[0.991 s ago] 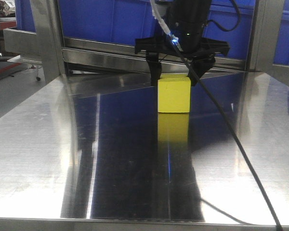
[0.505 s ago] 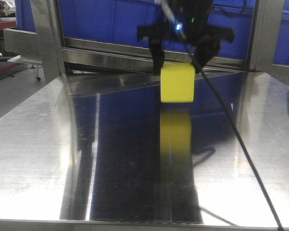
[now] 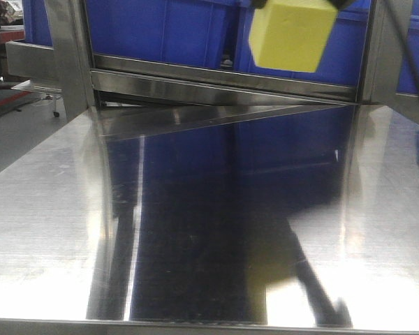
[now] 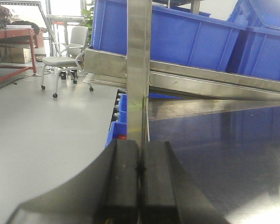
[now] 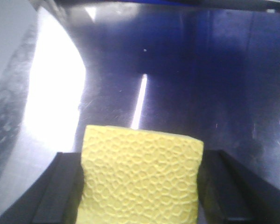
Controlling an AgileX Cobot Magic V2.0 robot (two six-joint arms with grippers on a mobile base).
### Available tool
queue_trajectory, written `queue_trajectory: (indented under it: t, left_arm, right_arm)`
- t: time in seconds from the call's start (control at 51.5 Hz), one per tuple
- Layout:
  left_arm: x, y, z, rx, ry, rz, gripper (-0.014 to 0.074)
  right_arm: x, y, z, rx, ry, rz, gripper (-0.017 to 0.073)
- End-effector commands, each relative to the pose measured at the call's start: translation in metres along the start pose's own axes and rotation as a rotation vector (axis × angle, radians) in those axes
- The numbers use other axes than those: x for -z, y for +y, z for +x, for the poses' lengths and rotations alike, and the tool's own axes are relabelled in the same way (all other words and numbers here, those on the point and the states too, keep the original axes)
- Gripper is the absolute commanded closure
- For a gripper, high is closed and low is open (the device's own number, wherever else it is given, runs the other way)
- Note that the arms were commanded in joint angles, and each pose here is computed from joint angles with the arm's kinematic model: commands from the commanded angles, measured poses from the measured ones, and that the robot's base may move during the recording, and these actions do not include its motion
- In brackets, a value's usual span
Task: Place yellow foam block on left shelf second layer
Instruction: 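Lift the yellow foam cube off the table with the right gripper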
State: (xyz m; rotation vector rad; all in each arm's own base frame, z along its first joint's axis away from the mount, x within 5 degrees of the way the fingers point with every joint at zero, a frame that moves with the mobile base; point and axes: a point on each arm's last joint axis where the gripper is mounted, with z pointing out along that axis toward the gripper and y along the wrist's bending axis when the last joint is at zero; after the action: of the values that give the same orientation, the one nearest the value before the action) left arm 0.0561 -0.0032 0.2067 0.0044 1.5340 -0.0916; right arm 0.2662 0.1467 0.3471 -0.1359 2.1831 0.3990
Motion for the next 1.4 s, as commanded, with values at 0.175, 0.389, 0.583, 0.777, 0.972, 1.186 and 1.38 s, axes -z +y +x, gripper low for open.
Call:
queue_trajectory:
  t: [0.175, 0.389, 0.583, 0.777, 0.972, 1.186, 1.38]
  left_arm:
    - [-0.001, -0.001, 0.001, 0.007, -0.051, 0.019, 0.0458]
    - [-0.001, -0.001, 0.001, 0.007, -0.051, 0.019, 0.0458]
    - [-0.001, -0.001, 0.001, 0.007, -0.051, 0.019, 0.0458]
    - [-0.001, -0.001, 0.001, 0.007, -0.051, 0.019, 0.0459]
    - [-0.001, -0.001, 0.001, 0.007, -0.051, 0.019, 0.0458]
    - [-0.001, -0.001, 0.001, 0.007, -0.051, 0.019, 0.0458]
    - [-0.001, -0.001, 0.001, 0.007, -0.051, 0.019, 0.0458]
  right_arm:
    - [0.079, -0.018, 0.036, 0.096, -0.281, -0.135, 0.0291]
    - [0.115, -0.033, 0.071, 0.161, -0.394, -0.171, 0.0291]
    - [0.142, -0.042, 0.093, 0.194, -0.523, -0.208, 0.0291]
    - [0.157, -0.044, 0.094, 0.200, -0.600, -0.229, 0.0293]
    - [0.156, -0.044, 0.094, 0.200, -0.593, -0.225, 0.0293]
    - [0.156, -0.044, 0.094, 0.200, -0.593, -0.225, 0.0293]
    - [0.156, -0.044, 0.094, 0.200, -0.593, -0.225, 0.0293]
